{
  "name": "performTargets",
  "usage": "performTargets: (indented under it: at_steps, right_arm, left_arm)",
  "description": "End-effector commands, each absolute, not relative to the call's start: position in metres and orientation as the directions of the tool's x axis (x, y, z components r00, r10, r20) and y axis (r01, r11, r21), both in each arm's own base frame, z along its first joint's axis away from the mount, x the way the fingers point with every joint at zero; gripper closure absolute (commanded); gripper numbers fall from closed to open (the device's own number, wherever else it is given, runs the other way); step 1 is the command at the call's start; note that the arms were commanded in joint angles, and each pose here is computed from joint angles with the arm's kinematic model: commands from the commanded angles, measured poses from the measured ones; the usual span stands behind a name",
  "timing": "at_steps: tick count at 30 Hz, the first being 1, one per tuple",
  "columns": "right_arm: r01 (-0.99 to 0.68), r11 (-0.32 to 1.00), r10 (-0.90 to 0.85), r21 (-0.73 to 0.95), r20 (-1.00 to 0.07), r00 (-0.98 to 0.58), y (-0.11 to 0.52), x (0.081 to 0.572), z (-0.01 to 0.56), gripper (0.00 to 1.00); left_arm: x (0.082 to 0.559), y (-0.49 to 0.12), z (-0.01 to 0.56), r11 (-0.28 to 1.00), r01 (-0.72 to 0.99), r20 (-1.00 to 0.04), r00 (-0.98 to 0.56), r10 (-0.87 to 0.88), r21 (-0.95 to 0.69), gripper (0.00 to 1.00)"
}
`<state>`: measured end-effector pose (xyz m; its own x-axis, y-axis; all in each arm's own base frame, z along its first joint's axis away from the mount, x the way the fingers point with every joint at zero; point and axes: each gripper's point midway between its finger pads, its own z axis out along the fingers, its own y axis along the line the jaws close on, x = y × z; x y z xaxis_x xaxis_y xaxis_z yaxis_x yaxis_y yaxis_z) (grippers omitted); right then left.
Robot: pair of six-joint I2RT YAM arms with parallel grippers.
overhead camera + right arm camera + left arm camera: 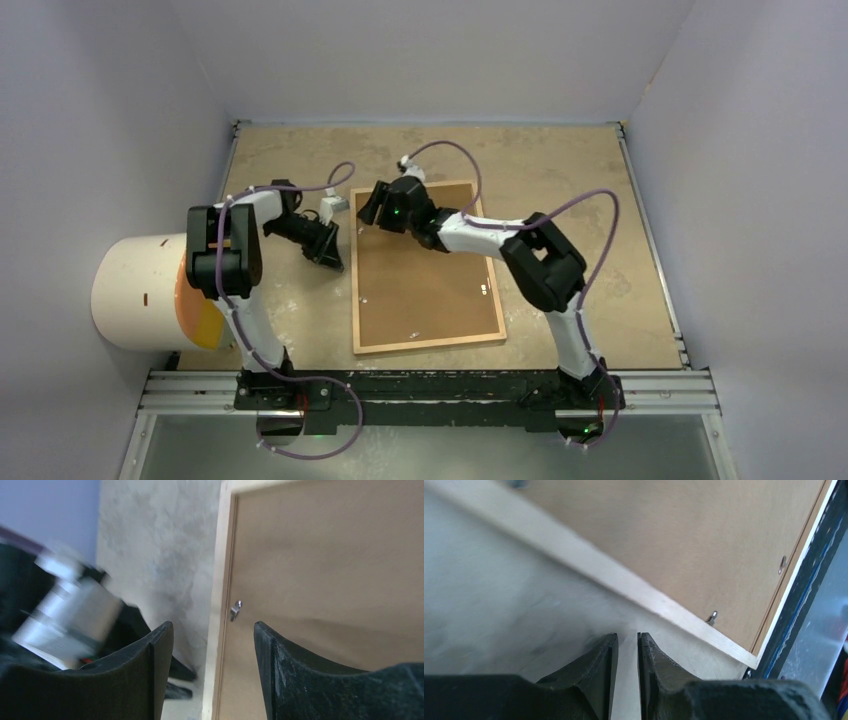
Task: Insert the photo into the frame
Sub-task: Install the photo frame at the center of the board.
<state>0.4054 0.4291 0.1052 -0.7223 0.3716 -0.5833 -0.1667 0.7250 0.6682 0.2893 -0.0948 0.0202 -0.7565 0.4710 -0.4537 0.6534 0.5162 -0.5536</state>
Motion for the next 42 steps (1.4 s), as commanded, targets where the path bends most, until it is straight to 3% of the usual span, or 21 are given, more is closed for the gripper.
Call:
performTargets:
  at_steps: [1, 24, 42]
  right_arm:
    - [-0.15, 0.695, 0.376, 0.703, -0.533, -0.758, 0.461, 0.4, 0.098, 0.39]
    - [-0.119, 0.691, 0.33, 0.713, -0.458, -0.825, 0.485, 0.378, 0.064, 0.43]
    - [-0.095, 0.718, 0.322, 0.69, -0.45, -0.833, 0.476, 0.367, 0.052, 0.43]
  left_arm:
    - [0.312, -0.082, 0.025, 0.533, 0.611, -0.486, -0.791, 0.372, -0.586, 0.75]
    - [0.321, -0.097, 0.015, 0.512, 0.515, -0.441, -0.856, 0.269, -0.688, 0.65]
    - [0.322, -0.093, -0.009, 0.599, 0.505, -0.404, -0.861, 0.307, -0.621, 0.67]
